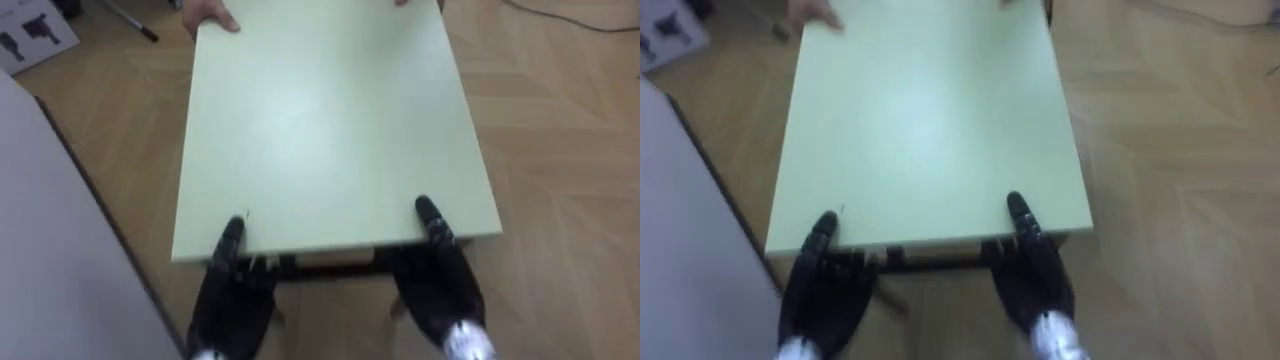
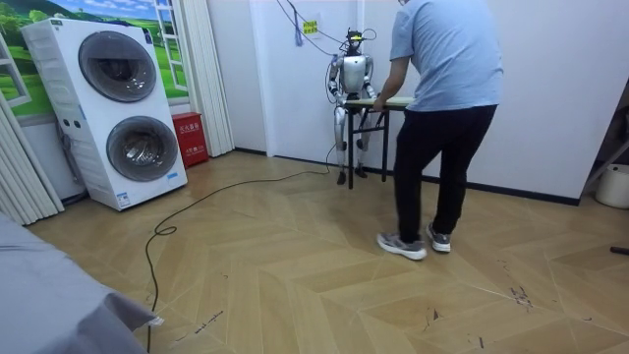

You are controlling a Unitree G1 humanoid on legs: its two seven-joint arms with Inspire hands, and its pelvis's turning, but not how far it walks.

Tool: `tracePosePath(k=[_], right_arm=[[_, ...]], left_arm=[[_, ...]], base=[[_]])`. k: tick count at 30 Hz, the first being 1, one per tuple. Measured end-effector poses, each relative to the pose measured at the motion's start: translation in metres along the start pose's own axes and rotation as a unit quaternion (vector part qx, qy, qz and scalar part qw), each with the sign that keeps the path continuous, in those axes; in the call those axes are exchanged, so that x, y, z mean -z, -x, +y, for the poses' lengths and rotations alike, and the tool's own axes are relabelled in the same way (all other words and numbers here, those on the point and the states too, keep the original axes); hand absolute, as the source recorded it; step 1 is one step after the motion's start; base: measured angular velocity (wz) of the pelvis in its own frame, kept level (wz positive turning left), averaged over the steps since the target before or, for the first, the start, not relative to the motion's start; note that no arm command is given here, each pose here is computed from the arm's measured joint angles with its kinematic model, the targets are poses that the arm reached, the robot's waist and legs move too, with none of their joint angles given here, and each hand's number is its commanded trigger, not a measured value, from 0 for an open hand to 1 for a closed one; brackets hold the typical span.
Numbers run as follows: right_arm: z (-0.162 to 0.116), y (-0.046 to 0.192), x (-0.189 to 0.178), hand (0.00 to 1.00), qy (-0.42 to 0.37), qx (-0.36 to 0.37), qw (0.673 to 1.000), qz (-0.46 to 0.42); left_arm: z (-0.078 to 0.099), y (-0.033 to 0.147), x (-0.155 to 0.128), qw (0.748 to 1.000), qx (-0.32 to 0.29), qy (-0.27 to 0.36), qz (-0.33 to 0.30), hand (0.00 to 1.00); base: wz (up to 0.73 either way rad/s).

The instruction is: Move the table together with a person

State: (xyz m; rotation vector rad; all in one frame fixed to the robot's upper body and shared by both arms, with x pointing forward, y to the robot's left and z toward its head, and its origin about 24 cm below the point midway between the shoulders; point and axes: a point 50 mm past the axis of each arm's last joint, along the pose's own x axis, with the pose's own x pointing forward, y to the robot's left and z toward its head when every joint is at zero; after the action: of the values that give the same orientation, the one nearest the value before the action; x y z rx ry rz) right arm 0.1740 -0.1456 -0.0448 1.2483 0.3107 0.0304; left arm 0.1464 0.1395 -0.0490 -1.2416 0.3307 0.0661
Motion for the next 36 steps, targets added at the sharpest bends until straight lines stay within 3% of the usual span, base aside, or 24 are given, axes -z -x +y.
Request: tracePosePath(k=[6,36], right_arm=[[-0.008,0.009,0.002,1.00,-0.020,0.020,1.000,-0.005],[-0.011,0.014,0.004,1.00,-0.043,0.026,0.999,-0.006]], left_arm=[[-0.001,-0.004,-0.001,1.000,-0.003,-0.020,0.009,1.00],[-0.004,-0.004,-0.003,0.999,0.001,-0.036,0.017,1.00]], base=[[0.87],[0.39]])
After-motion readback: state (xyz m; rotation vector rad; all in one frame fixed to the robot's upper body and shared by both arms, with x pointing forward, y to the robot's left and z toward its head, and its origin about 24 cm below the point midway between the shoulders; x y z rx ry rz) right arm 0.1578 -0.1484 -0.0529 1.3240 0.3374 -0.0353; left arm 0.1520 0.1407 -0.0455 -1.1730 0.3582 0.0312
